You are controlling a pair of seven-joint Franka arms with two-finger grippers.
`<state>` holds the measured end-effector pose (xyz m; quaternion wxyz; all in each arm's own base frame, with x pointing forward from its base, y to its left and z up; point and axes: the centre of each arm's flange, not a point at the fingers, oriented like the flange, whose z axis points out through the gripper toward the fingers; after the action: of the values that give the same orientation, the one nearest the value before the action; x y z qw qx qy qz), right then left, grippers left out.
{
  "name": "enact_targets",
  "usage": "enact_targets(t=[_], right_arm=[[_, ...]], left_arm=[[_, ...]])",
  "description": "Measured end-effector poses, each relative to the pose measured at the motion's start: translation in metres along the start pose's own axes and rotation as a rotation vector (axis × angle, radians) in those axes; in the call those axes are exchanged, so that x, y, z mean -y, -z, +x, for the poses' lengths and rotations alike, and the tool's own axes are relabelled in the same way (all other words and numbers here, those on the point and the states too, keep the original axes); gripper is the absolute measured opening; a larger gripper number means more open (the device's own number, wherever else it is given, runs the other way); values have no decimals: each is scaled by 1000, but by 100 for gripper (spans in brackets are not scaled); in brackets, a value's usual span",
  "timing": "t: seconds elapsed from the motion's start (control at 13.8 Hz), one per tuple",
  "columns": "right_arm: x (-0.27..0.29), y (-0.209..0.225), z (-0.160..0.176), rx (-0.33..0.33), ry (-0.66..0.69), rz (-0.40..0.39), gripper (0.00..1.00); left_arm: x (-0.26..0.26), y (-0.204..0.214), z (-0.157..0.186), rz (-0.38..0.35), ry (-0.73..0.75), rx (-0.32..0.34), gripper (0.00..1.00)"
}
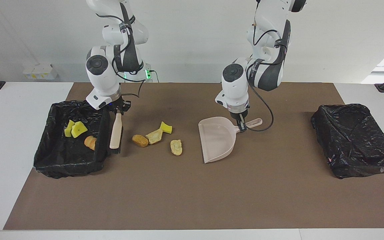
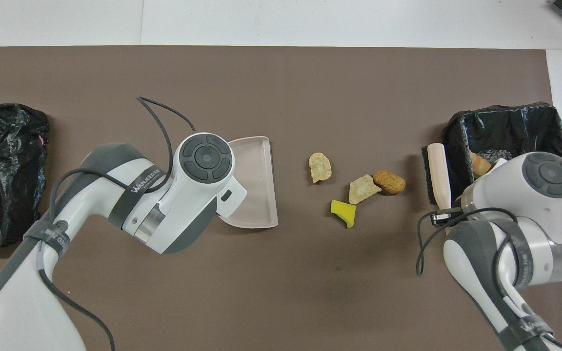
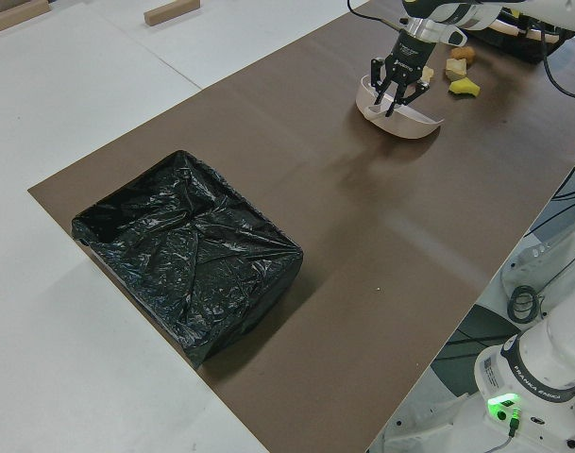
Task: Sweep and dump trash in bin
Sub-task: 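Grasp the brush with the right gripper and lift it, then sweep the crumbs with the brush toward the dustpan held by the left gripper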
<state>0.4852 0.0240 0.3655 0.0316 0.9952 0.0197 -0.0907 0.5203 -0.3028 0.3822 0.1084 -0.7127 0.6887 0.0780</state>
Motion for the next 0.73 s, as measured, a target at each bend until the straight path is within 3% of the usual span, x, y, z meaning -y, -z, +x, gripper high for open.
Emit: enact_targets(t=[0.29,0.73], right_arm=[[43,-38,-5,-25,-19,71,26],[141,-40,-11,-31,-93,112,26]], left_arm=[[-4,2,6,4,-10,-1,32],[-21,-7,7,-23,-16,4,32]])
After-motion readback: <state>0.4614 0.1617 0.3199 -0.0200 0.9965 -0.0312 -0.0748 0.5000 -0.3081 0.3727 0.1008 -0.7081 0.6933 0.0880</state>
